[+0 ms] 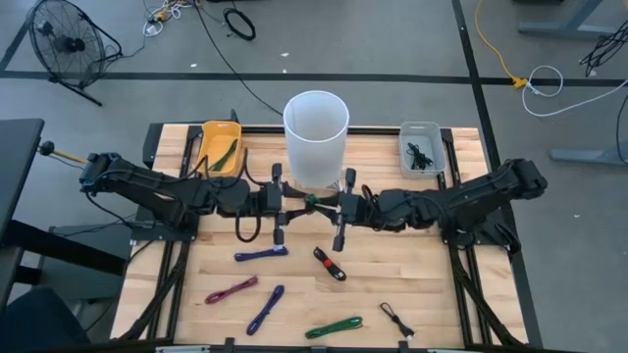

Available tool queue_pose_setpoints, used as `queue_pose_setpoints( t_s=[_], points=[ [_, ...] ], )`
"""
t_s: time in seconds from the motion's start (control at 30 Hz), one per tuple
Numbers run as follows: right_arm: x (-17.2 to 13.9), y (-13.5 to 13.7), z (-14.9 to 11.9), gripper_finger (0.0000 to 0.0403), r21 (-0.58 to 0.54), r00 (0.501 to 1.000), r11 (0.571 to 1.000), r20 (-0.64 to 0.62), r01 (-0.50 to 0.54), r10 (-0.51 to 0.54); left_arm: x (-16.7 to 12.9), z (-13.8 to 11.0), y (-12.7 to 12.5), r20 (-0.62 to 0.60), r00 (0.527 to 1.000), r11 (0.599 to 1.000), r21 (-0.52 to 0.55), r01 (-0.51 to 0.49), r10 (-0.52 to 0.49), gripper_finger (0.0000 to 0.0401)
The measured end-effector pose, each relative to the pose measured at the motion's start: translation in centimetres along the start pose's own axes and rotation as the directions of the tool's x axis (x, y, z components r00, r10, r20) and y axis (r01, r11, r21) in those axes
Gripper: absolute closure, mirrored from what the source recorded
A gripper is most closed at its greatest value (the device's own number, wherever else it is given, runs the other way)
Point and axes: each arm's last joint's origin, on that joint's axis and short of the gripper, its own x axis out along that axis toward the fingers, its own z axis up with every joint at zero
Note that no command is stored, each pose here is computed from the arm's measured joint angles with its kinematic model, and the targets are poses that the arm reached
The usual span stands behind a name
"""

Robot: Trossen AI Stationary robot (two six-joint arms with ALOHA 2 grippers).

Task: Pick & Place USB Port
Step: Put the green USB cable into the yellow bin

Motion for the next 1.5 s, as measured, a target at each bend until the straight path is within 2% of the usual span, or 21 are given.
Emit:
queue_pose_setpoints(
  t_s=[0.07, 0.13, 0.23, 0.27, 0.5, 0.67, 0.77, 0.9, 1.0, 1.1, 1.27, 1.37, 1.43, 1.5],
  points=[
    [0.1, -0.2, 0.0, 0.0394, 0.01, 1.0, 1.0, 0.005, -0.015, 0.015, 0.0, 0.0, 0.0, 0.001, 1.0, 1.0, -0.016, 0.011, -0.011, 0.0267],
    [0.2, -0.3, 0.0, 0.0394, 0.013, 0.999, 0.999, 0.015, -0.035, 0.035, 0.0, -0.1, -0.1, -0.005, 1.0, 1.0, -0.026, 0.015, -0.015, 0.0289],
    [0.2, -0.2, 0.0, 0.0393, 0.011, 0.999, 0.999, 0.012, -0.04, 0.039, 0.0, -0.1, -0.1, -0.011, 1.0, 0.999, -0.028, 0.019, -0.02, 0.0362],
    [0.2, -0.2, 0.0, 0.0391, 0.011, 0.999, 0.999, 0.012, -0.041, 0.041, 0.0, -0.2, -0.1, -0.014, 1.0, 0.999, -0.032, 0.019, -0.019, 0.0375],
    [0.2, -0.2, -0.1, 0.0348, 0.004, 0.999, 0.999, 0.005, -0.038, 0.038, -0.1, -0.4, -0.1, -0.041, 0.999, 0.999, -0.051, -0.01, 0.008, 0.0376],
    [0.2, -0.3, -0.1, 0.0317, 0.003, 0.999, 0.999, 0.003, -0.036, 0.036, -1.3, -0.2, -0.3, -0.096, 0.988, 0.992, -0.032, -0.125, 0.121, 0.0377],
    [0.2, -0.2, -0.2, 0.0304, -0.006, 0.999, 0.999, -0.007, -0.048, 0.048, -2.8, -0.1, -0.1, -0.15, 0.962, 0.972, -0.01, -0.233, 0.229, 0.0377],
    [0.2, -0.1, -0.3, 0.0294, -0.011, 0.998, 0.999, -0.016, -0.053, 0.052, -5.5, -0.6, 1.3, -0.253, 0.861, 0.892, 0.023, -0.451, 0.442, 0.0377],
    [0.2, -0.2, -0.4, 0.0291, -0.011, 0.999, 0.999, -0.022, -0.049, 0.049, -7.7, -1.3, 2.8, -0.326, 0.77, 0.821, 0.033, -0.57, 0.548, 0.0377],
    [0.2, -0.1, -0.4, 0.0292, -0.013, 0.998, 0.999, -0.025, -0.051, 0.05, -9.9, -2.1, 4.4, -0.391, 0.684, 0.755, 0.045, -0.654, 0.616, 0.0378],
    [0.2, -0.1, -0.4, 0.0293, -0.015, 0.998, 0.999, -0.027, -0.051, 0.051, -13.0, -3.7, 7.4, -0.496, 0.487, 0.595, 0.076, -0.8, 0.719, 0.0378],
    [0.2, -0.1, -0.4, 0.0293, -0.017, 0.998, 0.999, -0.031, -0.052, 0.051, -14.1, -4.3, 9.0, -0.54, 0.377, 0.512, 0.12, -0.85, 0.753, 0.0378],
    [0.1, -0.1, -0.5, 0.0293, -0.02, 0.998, 0.998, -0.037, -0.052, 0.051, -14.2, -4.6, 9.9, -0.569, 0.322, 0.474, 0.14, -0.869, 0.757, 0.0378],
    [0.1, -0.1, -0.5, 0.0293, -0.022, 0.998, 0.998, -0.043, -0.052, 0.051, -14.3, -4.9, 10.8, -0.597, 0.275, 0.453, 0.167, -0.876, 0.753, 0.0378]
  ],
)
